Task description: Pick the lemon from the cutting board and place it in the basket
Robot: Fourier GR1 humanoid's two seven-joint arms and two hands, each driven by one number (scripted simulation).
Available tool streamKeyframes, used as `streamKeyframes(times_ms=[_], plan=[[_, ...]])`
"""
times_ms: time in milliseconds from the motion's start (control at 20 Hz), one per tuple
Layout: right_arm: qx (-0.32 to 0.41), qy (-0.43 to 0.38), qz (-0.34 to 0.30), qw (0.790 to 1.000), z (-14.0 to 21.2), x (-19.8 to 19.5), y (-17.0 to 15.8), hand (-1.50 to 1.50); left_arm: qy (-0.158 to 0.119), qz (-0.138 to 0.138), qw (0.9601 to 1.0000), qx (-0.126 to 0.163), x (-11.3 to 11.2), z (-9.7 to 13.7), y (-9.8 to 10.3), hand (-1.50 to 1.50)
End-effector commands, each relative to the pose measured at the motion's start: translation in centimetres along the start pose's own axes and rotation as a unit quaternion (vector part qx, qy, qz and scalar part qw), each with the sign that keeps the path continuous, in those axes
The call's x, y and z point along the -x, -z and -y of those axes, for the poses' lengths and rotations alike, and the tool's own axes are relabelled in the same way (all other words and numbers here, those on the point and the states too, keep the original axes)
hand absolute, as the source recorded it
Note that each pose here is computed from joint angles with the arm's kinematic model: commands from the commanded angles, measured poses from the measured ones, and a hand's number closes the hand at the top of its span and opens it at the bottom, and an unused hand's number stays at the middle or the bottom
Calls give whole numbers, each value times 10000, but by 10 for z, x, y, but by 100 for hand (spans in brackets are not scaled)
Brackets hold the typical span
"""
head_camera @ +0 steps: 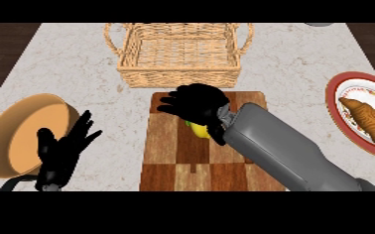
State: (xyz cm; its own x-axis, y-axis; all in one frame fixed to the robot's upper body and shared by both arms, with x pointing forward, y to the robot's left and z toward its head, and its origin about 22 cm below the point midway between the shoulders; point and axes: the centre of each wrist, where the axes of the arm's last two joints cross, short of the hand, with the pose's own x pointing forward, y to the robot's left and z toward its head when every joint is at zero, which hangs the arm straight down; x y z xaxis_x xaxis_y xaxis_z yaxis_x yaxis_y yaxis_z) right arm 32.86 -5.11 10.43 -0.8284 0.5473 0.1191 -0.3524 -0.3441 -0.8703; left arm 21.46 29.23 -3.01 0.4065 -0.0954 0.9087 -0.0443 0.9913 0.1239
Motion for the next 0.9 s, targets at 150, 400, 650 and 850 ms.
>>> streamKeyframes(times_ms=[150, 400, 650, 850], plan=[[-423, -311, -317, 9981, -23, -5, 16, -150, 88, -696, 9975, -57, 38, 1, -12, 0], [-359, -194, -349, 9986, -31, 15, 21, -150, 144, -665, 9977, 16, 33, 9, -14, 0], [-367, -186, -209, 9989, -39, 3, 25, -150, 143, -678, 9976, -35, 32, 14, -9, 0], [-336, -173, -180, 9991, -45, 31, 21, -150, 62, -672, 9977, -34, 16, 8, 0, 0]])
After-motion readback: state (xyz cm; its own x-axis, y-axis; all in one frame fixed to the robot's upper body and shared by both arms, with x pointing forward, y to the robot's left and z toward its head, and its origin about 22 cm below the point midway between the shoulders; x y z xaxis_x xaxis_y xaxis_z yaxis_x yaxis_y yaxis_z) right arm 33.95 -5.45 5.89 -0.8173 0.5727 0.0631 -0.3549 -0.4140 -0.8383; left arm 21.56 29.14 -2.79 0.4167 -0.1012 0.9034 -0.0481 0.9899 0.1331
